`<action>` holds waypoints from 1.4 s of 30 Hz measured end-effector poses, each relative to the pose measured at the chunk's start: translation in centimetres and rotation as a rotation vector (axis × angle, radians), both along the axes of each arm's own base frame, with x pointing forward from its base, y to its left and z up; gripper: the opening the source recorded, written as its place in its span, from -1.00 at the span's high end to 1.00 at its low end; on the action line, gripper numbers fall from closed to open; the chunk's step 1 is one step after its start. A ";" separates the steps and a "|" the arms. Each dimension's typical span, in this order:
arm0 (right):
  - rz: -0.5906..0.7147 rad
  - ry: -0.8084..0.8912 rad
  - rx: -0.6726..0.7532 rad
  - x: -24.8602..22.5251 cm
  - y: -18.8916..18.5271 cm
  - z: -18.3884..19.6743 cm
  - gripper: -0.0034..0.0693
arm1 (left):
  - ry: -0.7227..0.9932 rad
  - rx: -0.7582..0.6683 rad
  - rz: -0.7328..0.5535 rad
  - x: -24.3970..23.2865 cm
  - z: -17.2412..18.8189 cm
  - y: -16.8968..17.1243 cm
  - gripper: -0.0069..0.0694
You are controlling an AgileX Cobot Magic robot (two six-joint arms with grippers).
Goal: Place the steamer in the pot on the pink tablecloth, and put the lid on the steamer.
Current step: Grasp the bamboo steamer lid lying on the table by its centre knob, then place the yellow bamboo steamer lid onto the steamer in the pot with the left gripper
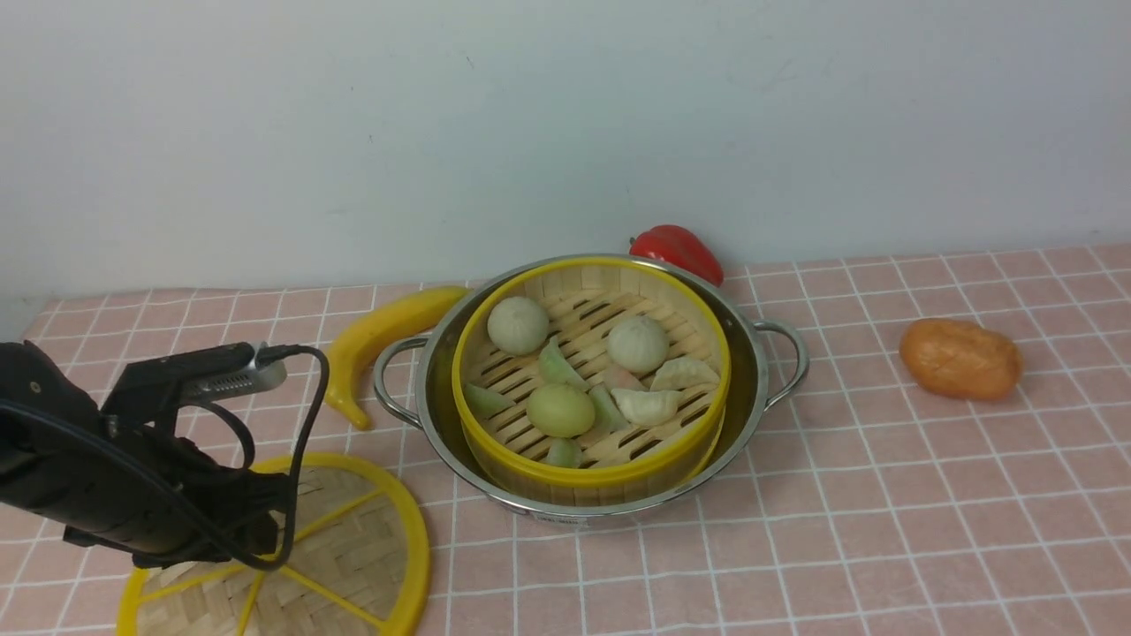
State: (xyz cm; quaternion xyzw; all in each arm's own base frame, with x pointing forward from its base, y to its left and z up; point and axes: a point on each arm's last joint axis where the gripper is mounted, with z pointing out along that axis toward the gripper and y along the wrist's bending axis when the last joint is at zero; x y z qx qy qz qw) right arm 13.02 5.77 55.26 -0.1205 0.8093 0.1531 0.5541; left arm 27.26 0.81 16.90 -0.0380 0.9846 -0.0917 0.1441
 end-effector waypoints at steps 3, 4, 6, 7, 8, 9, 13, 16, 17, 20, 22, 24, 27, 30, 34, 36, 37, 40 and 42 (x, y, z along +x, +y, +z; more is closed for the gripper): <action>0.000 0.000 0.000 0.0 0.0 0.0 -0.21 | 0.029 -0.003 -0.007 0.1 -0.8 0.0 0.19; 0.000 0.000 0.000 0.0 0.0 0.0 -0.21 | 0.037 -0.003 -0.008 0.2 -1.1 0.0 0.19; 0.000 0.000 0.000 0.0 0.0 0.0 -0.21 | 0.040 -0.004 -0.010 0.3 -1.2 0.0 0.19; 0.000 0.000 0.000 0.0 0.0 0.0 -0.21 | 0.041 -0.004 -0.010 0.4 -1.2 0.0 0.19; 0.000 0.000 0.000 0.0 0.0 0.0 -0.21 | 0.041 -0.004 -0.011 0.4 -1.2 0.0 0.19; 0.000 0.000 0.000 0.0 0.0 0.0 -0.21 | 0.042 -0.005 -0.009 0.4 -1.2 0.0 0.19; 0.000 0.000 0.000 0.0 0.0 0.0 -0.21 | 0.061 -0.018 -0.014 0.6 -0.9 -0.1 0.34; -0.001 0.000 0.000 0.0 0.0 0.0 -0.21 | 0.094 -0.027 -0.038 0.8 -0.4 -0.2 0.51; -0.001 0.000 0.000 0.0 0.0 0.0 -0.21 | 0.102 -0.027 -0.045 0.8 -0.3 -0.2 0.51; -0.014 -0.006 -0.013 0.1 -0.2 0.0 -0.21 | 0.140 -0.018 -0.079 0.8 0.1 -0.1 0.51; -0.033 -0.013 -0.029 0.1 -0.4 0.0 -0.21 | 0.148 0.021 -0.089 1.1 1.7 0.3 0.51; -0.041 -0.016 -0.037 0.2 -0.4 0.0 -0.21 | 0.141 0.044 -0.085 1.3 2.5 0.5 0.51; -0.067 -0.027 -0.060 0.3 -0.7 0.0 -0.21 | 0.113 0.158 -0.070 1.6 6.0 1.5 0.51; -0.074 -0.029 -0.066 0.3 -0.8 0.0 -0.21 | 0.054 0.212 -0.052 2.0 9.6 1.8 0.51; -0.073 -0.029 -0.064 0.3 -0.8 0.0 -0.21 | -0.031 0.220 -0.124 2.9 12.4 -0.6 0.51; -0.074 -0.027 -0.061 0.3 -0.8 0.0 -0.21 | -0.100 0.204 -0.207 3.7 13.7 -3.6 0.51; -0.075 -0.026 -0.058 0.3 -0.8 0.0 -0.21 | -0.132 0.198 -0.256 4.1 14.2 -5.3 0.51; -0.079 -0.020 -0.043 0.3 -0.8 0.0 -0.21 | -0.206 0.183 -0.362 5.1 15.0 -9.4 0.51; -0.079 -0.013 -0.025 0.3 -0.7 0.0 -0.21 | -0.253 0.180 -0.458 6.2 14.9 -13.6 0.51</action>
